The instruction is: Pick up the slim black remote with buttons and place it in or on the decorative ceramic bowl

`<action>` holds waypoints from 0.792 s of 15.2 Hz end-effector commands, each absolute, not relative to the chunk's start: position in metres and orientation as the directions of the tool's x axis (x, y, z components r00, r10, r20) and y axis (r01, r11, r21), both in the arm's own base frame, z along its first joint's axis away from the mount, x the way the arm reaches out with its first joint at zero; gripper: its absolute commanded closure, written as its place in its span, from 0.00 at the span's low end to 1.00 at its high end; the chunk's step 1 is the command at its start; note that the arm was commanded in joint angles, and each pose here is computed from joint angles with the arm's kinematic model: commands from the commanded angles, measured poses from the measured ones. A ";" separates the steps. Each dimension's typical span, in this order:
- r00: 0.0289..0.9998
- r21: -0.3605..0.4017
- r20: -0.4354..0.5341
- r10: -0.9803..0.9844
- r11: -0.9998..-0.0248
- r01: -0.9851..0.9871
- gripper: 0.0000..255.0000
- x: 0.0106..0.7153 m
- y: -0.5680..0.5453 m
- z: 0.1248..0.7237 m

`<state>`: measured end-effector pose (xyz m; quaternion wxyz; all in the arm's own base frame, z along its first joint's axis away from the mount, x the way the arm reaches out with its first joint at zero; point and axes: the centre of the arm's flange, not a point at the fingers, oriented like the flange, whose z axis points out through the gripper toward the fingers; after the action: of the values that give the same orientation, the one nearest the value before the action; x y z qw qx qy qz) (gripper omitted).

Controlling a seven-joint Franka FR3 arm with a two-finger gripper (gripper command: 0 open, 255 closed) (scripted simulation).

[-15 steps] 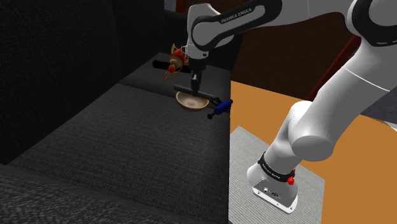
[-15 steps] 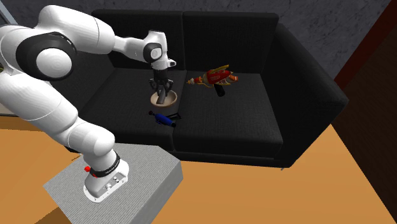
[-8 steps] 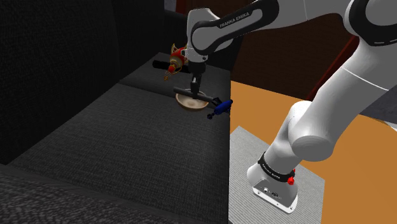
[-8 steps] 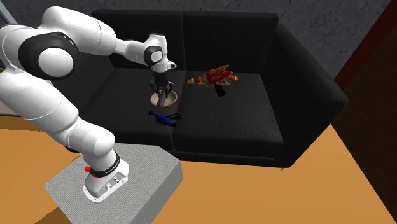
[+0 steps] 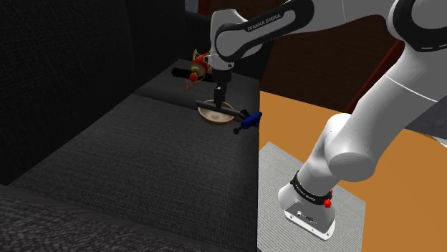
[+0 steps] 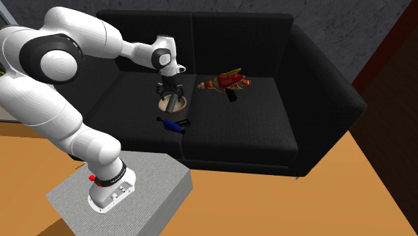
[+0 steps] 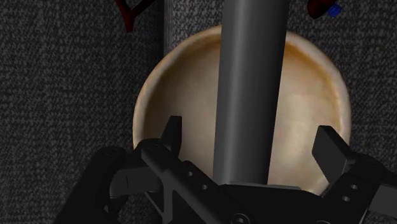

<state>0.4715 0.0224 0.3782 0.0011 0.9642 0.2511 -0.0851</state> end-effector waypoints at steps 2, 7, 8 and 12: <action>0.859 -0.041 -0.165 0.484 -0.874 0.485 0.00 0.476 0.024 0.404; 0.859 -0.041 -0.165 0.484 -0.874 0.485 0.00 0.480 0.025 0.427; 0.859 -0.041 -0.165 0.484 -0.874 0.485 0.00 0.480 0.025 0.427; 0.859 -0.041 -0.165 0.484 -0.874 0.485 0.00 0.480 0.025 0.427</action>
<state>0.4797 0.0247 0.4274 0.0011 0.9642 0.2512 -0.0851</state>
